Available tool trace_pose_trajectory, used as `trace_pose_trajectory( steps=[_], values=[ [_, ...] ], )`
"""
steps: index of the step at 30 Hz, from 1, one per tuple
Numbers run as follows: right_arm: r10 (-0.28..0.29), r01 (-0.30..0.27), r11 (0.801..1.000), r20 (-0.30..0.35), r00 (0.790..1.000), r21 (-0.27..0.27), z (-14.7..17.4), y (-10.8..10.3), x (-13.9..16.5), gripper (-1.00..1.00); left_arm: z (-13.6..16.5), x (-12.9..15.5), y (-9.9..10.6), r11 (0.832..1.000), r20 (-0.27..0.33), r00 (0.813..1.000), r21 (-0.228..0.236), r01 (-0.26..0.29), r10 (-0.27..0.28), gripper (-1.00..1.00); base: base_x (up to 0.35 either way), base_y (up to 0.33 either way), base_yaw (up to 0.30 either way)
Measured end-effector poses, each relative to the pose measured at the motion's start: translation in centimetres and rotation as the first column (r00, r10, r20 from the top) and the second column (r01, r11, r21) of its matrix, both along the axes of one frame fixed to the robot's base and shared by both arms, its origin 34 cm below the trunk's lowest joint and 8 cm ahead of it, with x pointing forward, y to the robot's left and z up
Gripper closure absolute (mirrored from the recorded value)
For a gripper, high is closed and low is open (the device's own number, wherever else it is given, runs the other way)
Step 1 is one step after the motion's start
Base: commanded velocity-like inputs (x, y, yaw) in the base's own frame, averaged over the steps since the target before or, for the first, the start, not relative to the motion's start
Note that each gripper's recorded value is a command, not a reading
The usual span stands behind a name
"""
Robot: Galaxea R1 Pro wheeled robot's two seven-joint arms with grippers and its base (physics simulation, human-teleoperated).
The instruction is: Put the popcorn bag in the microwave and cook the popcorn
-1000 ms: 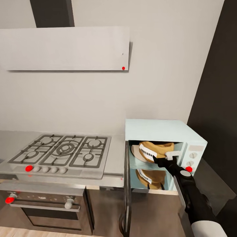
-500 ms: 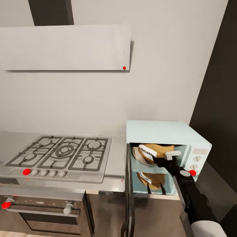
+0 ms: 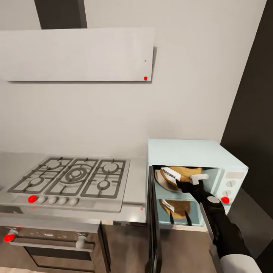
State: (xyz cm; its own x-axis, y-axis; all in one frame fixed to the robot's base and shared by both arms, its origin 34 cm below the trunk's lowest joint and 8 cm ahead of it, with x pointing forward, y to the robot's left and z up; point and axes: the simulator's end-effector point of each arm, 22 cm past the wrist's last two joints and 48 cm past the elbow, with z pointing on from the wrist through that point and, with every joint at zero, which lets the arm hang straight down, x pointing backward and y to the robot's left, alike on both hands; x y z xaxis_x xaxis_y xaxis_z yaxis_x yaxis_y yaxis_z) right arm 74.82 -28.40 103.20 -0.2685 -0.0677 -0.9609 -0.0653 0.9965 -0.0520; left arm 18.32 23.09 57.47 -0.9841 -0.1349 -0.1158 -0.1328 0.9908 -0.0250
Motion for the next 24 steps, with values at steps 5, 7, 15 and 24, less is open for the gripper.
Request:
trace_pose_trajectory(
  steps=[5,7,15,24],
  values=[
    [0.000,0.000,1.000,0.000,1.000,0.002,-0.02,0.01,0.02,-1.00,-0.01,-0.01,-0.01,1.000,-0.001,1.000,0.000,0.003,-0.003,-1.00,0.078,0.022,0.000],
    [0.000,0.000,1.000,0.000,1.000,0.003,-0.01,0.02,0.04,-1.00,-0.01,-0.01,0.01,1.000,-0.001,1.000,0.001,0.003,-0.003,-1.00,0.006,0.002,0.000],
    [0.000,0.000,1.000,0.000,1.000,0.005,-0.02,0.01,0.05,-1.00,-0.02,0.00,-0.06,1.000,-0.001,1.000,0.000,0.002,-0.002,-1.00,-0.045,0.000,0.000],
    [-0.002,0.002,1.000,0.000,1.000,0.006,-0.02,-0.11,0.02,-1.00,-0.01,0.00,-0.06,1.000,-0.001,1.000,0.000,0.001,-0.001,-1.00,-0.092,0.000,0.000]
  ],
)
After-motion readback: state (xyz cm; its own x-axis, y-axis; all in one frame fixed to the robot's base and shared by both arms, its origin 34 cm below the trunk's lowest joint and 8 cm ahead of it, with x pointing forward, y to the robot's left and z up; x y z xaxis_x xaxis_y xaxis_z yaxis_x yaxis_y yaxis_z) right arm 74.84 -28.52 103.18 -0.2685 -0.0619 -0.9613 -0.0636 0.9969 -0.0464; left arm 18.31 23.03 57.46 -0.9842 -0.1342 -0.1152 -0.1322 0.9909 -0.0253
